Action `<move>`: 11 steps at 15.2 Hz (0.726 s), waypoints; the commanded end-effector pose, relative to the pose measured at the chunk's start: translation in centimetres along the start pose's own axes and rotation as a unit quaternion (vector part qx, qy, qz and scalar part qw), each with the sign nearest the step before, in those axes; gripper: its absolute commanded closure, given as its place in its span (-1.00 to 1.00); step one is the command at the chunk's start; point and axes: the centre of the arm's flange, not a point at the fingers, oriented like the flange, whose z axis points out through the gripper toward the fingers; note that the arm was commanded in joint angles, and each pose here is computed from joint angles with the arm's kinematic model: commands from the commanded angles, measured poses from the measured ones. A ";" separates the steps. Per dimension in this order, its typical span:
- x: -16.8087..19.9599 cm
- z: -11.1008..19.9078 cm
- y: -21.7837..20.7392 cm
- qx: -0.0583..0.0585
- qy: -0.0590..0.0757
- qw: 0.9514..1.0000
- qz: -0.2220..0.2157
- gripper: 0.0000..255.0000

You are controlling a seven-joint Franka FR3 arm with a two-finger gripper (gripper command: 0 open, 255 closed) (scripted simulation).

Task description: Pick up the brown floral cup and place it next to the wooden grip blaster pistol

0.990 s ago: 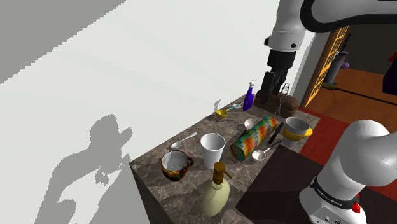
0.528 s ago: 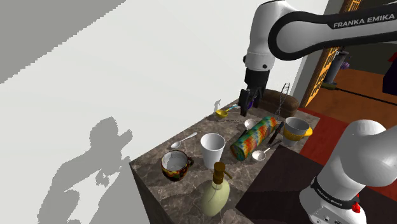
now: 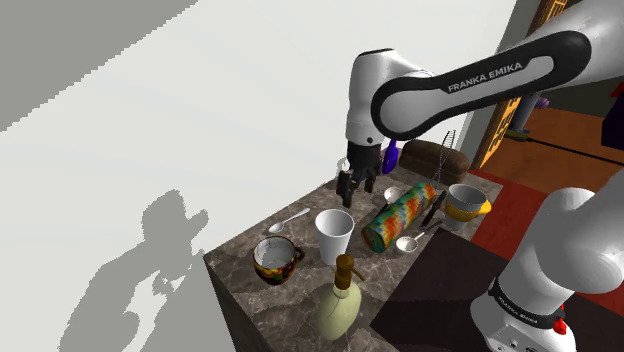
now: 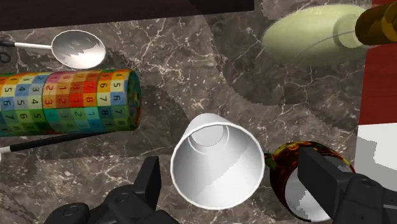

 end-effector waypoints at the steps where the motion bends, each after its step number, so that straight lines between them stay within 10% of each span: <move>1: 1.7 1.5 -1.3 -0.001 0.000 1.000 0.002 -1.00; 11: 9.1 10.6 -7.7 -0.011 -0.002 1.000 0.011 -1.00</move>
